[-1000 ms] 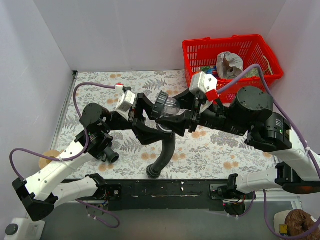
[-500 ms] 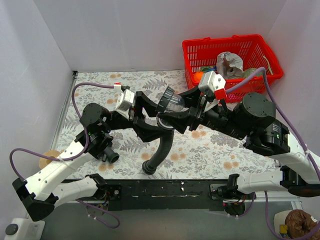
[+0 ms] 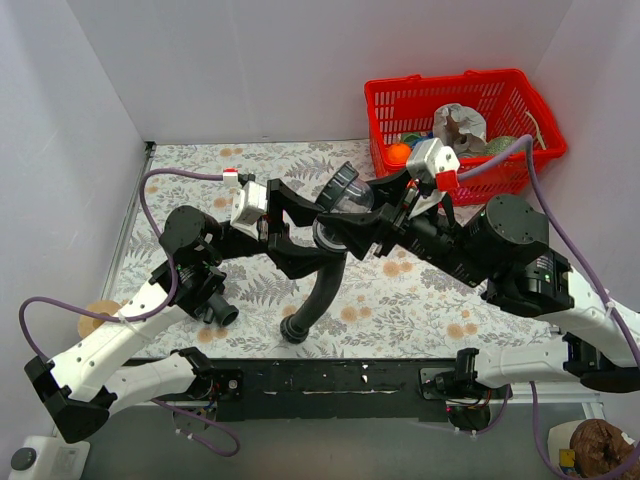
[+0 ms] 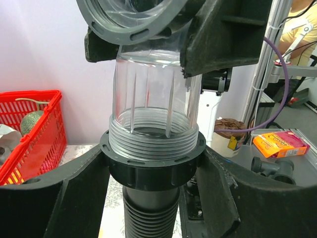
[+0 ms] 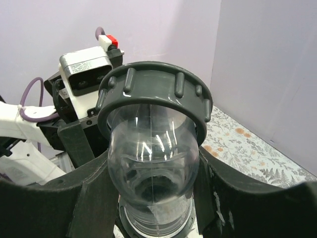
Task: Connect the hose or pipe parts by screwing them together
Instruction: Install the adaptor on the pipeline.
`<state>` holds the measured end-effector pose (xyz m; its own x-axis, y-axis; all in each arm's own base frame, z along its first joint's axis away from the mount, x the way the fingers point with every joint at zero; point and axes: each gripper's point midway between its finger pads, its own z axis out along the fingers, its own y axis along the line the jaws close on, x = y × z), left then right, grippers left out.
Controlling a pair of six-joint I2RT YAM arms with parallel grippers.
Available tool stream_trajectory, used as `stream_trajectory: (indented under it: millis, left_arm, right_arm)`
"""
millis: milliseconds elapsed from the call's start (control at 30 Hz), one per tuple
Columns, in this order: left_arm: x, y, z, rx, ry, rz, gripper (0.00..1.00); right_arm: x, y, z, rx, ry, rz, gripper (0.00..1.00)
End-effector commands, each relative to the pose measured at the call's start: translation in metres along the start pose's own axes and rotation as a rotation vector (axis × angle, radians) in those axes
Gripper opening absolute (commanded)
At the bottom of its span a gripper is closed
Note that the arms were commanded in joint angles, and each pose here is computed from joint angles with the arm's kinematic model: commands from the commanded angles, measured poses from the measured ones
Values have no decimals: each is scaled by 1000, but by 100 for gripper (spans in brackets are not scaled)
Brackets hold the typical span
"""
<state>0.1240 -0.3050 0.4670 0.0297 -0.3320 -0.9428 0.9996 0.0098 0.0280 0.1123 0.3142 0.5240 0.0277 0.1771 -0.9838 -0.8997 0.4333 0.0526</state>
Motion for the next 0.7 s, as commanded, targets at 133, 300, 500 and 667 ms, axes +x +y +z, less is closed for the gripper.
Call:
stream_trajectory:
  millis: [133,300,500,667]
  left_arm:
    - [-120,10,-10,-165,-354,333,0]
    - [-121,16,-9,-190,-355,336,0]
    - [-123,26,-9,-239,-366,338,0]
    - [-126,27,-10,-244,-377,341,0]
  right_arm:
    - [114,14,3,58,397,-11,1]
    - [110,18,7,110,403,-47,1]
    - [115,20,9,188,423,-90,1]
    - [119,18,12,236,416,-46,1]
